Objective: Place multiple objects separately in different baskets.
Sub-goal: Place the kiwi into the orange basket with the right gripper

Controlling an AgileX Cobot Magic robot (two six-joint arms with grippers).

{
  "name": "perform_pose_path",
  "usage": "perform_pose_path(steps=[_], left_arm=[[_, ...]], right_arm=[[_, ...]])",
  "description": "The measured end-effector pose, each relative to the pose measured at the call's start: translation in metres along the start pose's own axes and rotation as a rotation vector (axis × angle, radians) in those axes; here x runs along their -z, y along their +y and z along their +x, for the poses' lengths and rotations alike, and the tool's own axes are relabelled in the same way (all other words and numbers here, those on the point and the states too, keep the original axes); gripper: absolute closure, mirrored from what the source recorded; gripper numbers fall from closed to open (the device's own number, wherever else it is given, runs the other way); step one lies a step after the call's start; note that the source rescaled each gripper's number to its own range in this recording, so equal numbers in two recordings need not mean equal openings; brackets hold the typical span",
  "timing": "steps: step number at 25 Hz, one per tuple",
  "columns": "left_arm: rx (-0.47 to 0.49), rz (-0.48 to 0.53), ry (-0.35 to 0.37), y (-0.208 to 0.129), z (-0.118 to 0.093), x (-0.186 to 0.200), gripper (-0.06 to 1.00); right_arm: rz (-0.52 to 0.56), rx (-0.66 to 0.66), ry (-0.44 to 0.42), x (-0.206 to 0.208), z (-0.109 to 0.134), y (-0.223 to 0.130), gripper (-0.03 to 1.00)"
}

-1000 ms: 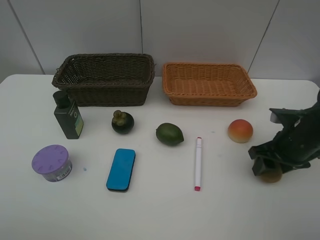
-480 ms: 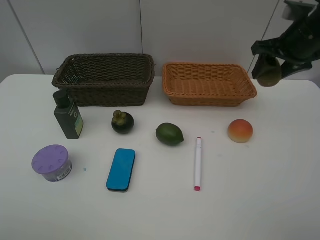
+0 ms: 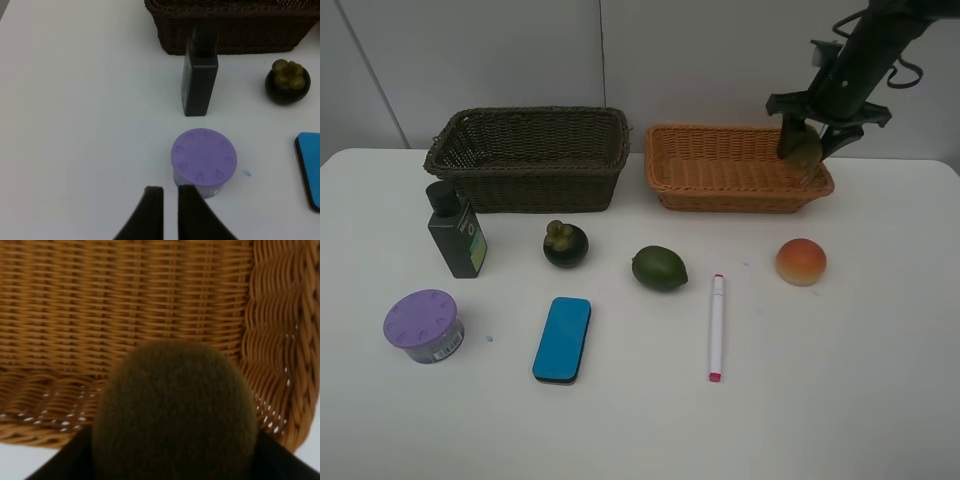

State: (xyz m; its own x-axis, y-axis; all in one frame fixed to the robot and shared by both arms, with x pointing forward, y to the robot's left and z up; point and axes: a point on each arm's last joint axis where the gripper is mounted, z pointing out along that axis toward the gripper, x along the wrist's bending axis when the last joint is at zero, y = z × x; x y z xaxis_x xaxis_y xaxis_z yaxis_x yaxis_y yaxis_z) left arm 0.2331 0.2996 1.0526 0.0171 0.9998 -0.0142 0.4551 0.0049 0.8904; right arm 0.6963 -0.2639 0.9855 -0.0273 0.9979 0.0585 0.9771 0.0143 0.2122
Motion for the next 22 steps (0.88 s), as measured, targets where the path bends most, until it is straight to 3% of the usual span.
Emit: perform_pose_path(steps=[6, 15, 20, 21, 22], left_arm=[[0.0, 0.0, 0.0, 0.0, 0.0, 0.0, 0.94], [0.0, 0.0, 0.0, 0.0, 0.0, 0.0, 0.94], [0.006, 0.0, 0.0, 0.0, 0.0, 0.0, 0.94], [0.006, 0.0, 0.0, 0.0, 0.0, 0.0, 0.94], [0.006, 0.0, 0.0, 0.0, 0.0, 0.0, 0.94]], right_arm=[[0.049, -0.003, -0.004, -0.037, -0.002, 0.007, 0.38], [0.037, 0.0, -0.007, -0.04, -0.002, 0.009, 0.38], [0.009, 0.091, -0.006, -0.041, -0.002, 0.011, 0.38], [0.006, 0.096, -0.006, -0.041, -0.002, 0.012, 0.37], [0.004, 0.095, -0.006, -0.041, -0.002, 0.012, 0.3]])
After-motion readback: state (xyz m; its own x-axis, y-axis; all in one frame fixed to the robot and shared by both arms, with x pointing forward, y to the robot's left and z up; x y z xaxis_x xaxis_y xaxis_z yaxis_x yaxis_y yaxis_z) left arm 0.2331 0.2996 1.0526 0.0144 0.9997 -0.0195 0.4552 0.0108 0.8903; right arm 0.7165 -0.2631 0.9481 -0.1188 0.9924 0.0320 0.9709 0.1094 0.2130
